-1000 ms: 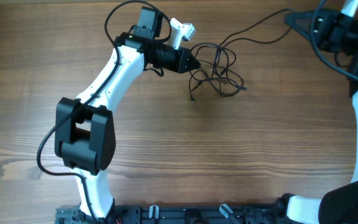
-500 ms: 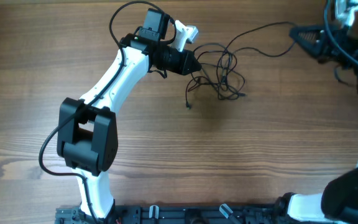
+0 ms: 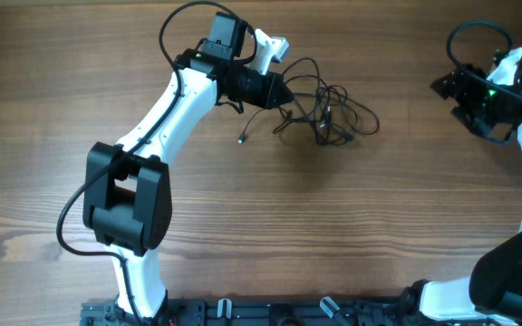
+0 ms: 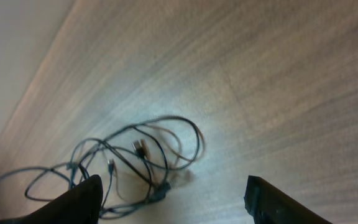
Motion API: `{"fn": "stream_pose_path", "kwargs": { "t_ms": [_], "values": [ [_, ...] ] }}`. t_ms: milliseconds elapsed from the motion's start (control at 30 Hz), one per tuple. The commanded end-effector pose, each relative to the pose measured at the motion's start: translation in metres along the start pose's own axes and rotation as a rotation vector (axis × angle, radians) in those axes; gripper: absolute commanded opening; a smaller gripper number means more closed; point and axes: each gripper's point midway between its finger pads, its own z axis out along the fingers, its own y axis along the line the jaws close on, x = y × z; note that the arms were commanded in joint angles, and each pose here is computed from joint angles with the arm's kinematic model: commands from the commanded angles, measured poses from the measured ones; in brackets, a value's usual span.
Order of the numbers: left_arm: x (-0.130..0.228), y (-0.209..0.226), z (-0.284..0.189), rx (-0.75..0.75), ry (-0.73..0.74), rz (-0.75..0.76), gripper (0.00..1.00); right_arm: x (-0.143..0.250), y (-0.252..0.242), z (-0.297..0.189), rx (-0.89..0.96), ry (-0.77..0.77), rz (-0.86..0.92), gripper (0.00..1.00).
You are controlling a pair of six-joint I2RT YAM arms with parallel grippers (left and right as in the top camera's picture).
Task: Untangle cables
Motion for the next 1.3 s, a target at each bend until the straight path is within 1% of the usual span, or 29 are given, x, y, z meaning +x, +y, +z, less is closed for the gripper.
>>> {"fn": "stream_pose_path", "kwargs": {
  "t_ms": [0,100,200,233,267,300,333,400,467,500,567,667,767,933,967,1033,1067,1133,1233,1267],
  "values": [
    [0.001,0.002,0.003,-0.001,0.005,0.000,0.04,0.022,0.007,0.009,0.023,0.076,-0.018,0.84],
    [0.001,0.001,0.003,0.005,0.004,0.004,0.04,0.039,0.026,0.021,0.013,0.123,-0.064,0.84],
    [0.001,-0.020,0.002,0.126,0.002,0.085,0.04,0.058,0.045,0.042,0.007,0.176,-0.059,0.80],
    [0.001,-0.028,0.001,0.173,-0.002,0.111,0.04,0.061,0.048,0.049,0.012,0.189,-0.018,0.80],
    [0.001,-0.038,-0.002,0.235,-0.010,0.140,0.04,0.066,0.050,0.057,0.020,0.207,0.069,0.76],
    [0.001,-0.048,-0.007,0.311,-0.024,0.177,0.04,0.069,0.056,0.065,0.004,0.233,0.165,0.69],
    [0.000,-0.057,-0.013,0.375,-0.040,0.204,0.04,0.070,0.061,0.070,-0.019,0.252,0.223,0.68],
    [-0.003,-0.062,-0.021,0.433,-0.063,0.224,0.04,0.071,0.072,0.079,-0.076,0.297,0.338,0.67],
    [-0.004,-0.060,-0.023,0.433,-0.070,0.225,0.04,0.068,0.086,0.089,-0.151,0.329,0.382,0.69],
    [-0.004,-0.061,-0.023,0.433,-0.070,0.226,0.04,0.067,0.087,0.093,-0.155,0.333,0.400,0.69],
    [-0.004,-0.062,-0.022,0.434,-0.069,0.234,0.04,0.069,0.084,0.101,-0.136,0.348,0.454,0.69],
    [-0.003,-0.064,-0.018,0.426,-0.069,0.264,0.04,0.083,0.082,0.120,-0.090,0.403,0.559,0.68],
    [-0.002,-0.064,-0.012,0.402,-0.057,0.271,0.04,0.098,0.103,0.140,-0.139,0.463,0.548,0.68],
    [0.002,-0.067,-0.006,0.385,-0.039,0.276,0.04,0.115,0.125,0.171,-0.165,0.491,0.573,0.68],
    [0.002,-0.067,-0.006,0.386,-0.038,0.276,0.04,0.116,0.128,0.175,-0.173,0.491,0.576,0.66],
    [0.002,-0.067,-0.006,0.386,-0.038,0.276,0.04,0.115,0.133,0.181,-0.190,0.483,0.576,0.58],
    [0.002,-0.067,-0.006,0.386,-0.038,0.276,0.04,0.113,0.134,0.183,-0.199,0.473,0.568,0.43],
    [0.002,-0.065,-0.005,0.374,-0.037,0.274,0.04,0.109,0.130,0.186,-0.192,0.448,0.546,0.27],
    [0.003,-0.057,-0.002,0.322,-0.025,0.266,0.04,0.104,0.127,0.186,-0.215,0.414,0.419,0.04],
    [0.005,-0.050,0.000,0.285,-0.013,0.258,0.04,0.101,0.125,0.186,-0.227,0.402,0.365,0.04]
  ]
}}
